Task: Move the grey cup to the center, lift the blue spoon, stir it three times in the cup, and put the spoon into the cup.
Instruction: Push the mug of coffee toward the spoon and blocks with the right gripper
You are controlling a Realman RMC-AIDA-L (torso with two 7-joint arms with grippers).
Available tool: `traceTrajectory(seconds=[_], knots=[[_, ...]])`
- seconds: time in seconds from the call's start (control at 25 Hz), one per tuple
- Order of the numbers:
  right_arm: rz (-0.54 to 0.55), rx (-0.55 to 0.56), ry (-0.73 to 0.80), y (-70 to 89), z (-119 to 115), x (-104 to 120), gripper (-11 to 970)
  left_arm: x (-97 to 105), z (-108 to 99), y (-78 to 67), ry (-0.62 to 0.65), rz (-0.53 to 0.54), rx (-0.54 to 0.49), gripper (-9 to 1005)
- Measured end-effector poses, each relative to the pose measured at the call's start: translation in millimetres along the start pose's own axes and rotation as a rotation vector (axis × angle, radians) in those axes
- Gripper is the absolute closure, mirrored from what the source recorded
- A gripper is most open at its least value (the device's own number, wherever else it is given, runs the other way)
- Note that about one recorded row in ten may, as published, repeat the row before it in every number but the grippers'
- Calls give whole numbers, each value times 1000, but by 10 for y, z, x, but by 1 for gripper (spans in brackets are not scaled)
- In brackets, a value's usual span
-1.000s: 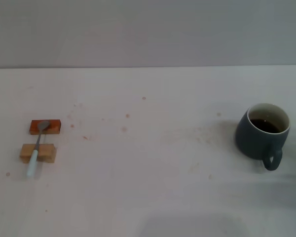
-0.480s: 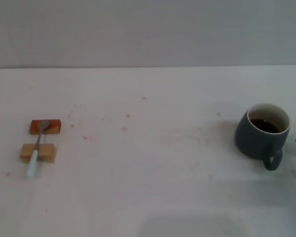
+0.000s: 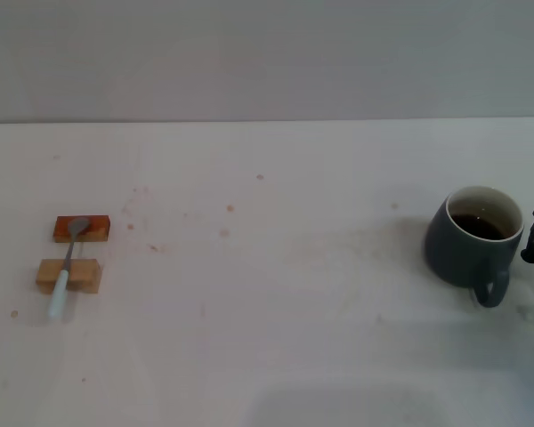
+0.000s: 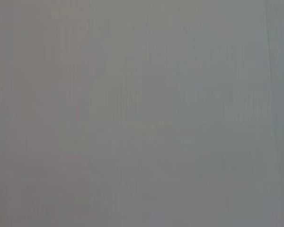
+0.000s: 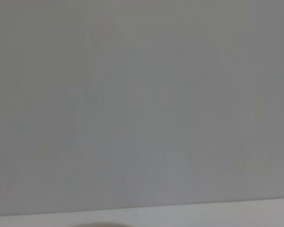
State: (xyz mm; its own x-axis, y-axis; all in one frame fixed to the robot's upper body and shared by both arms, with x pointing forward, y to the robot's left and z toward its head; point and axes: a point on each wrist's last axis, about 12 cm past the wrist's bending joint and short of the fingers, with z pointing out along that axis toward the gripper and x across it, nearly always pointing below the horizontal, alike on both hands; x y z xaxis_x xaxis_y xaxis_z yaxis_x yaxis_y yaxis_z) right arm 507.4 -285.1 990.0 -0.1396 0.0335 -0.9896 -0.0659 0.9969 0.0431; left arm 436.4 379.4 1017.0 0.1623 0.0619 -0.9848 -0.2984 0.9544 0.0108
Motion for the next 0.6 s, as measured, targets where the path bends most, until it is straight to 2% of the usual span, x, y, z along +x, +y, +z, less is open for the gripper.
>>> traceTrajectory(seconds=[0.6], knots=[[-8,-88,22,198,28,20,960,0,1,-1,0,-8,0,185]])
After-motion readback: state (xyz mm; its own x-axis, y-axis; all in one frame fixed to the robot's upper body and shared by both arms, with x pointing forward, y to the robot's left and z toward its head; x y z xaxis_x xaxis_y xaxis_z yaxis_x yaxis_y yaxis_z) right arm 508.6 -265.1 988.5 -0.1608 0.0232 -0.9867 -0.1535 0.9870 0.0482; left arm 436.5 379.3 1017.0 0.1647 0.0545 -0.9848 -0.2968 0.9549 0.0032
